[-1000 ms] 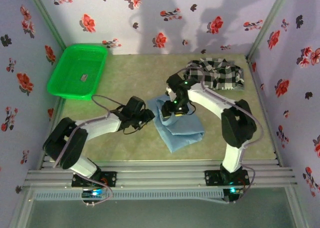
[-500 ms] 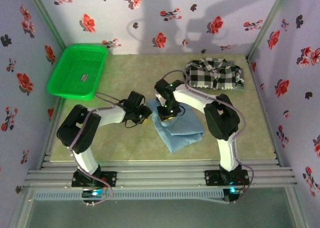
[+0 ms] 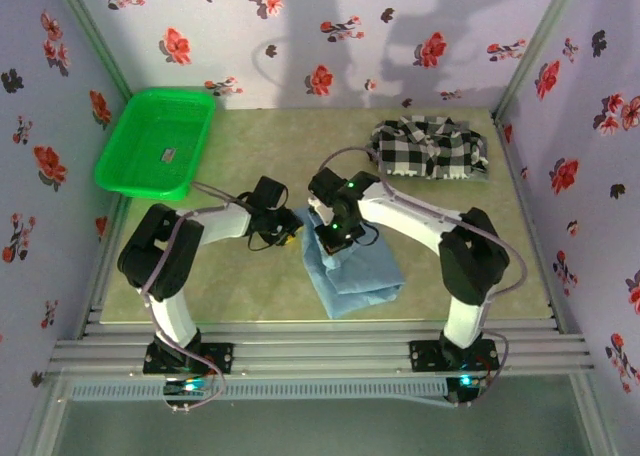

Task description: Fold and stack the long sleeve shirts

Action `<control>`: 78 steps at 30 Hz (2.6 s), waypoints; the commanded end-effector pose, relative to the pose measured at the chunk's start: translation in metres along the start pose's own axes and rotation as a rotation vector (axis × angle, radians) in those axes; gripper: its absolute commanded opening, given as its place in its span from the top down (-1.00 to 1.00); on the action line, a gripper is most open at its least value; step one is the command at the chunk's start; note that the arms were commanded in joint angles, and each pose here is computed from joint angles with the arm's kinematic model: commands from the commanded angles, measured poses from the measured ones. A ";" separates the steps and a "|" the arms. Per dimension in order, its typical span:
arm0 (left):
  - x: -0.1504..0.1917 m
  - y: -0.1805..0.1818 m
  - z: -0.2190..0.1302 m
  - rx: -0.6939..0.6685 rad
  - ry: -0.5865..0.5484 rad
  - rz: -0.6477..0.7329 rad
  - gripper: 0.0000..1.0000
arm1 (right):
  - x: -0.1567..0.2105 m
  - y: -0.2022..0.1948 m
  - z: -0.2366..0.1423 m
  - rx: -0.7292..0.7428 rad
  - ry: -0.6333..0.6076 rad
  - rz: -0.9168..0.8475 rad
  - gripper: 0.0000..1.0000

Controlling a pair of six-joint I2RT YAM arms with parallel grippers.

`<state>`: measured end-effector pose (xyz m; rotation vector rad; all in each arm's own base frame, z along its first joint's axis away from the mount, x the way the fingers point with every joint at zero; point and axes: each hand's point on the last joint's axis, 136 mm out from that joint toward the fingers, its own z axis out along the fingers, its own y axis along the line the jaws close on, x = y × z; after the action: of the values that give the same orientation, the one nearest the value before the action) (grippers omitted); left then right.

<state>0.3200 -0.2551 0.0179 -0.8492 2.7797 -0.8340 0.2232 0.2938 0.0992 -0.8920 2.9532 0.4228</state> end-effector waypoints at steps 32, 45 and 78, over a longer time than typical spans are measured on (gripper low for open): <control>-0.064 0.004 -0.014 0.151 -0.139 -0.081 -0.31 | -0.047 0.080 0.017 -0.393 -0.071 0.348 -0.09; -0.041 -0.014 -0.181 0.003 -0.211 0.171 -0.80 | 0.018 0.010 -0.036 -0.254 -0.051 0.340 -0.11; 0.006 0.069 -0.080 -0.484 0.051 0.672 0.37 | 0.005 -0.042 -0.028 -0.151 -0.089 0.489 0.06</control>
<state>0.2639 -0.2146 0.0465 -0.1758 2.9879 -0.3344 0.2289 0.2567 0.0680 0.0661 3.1615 0.7221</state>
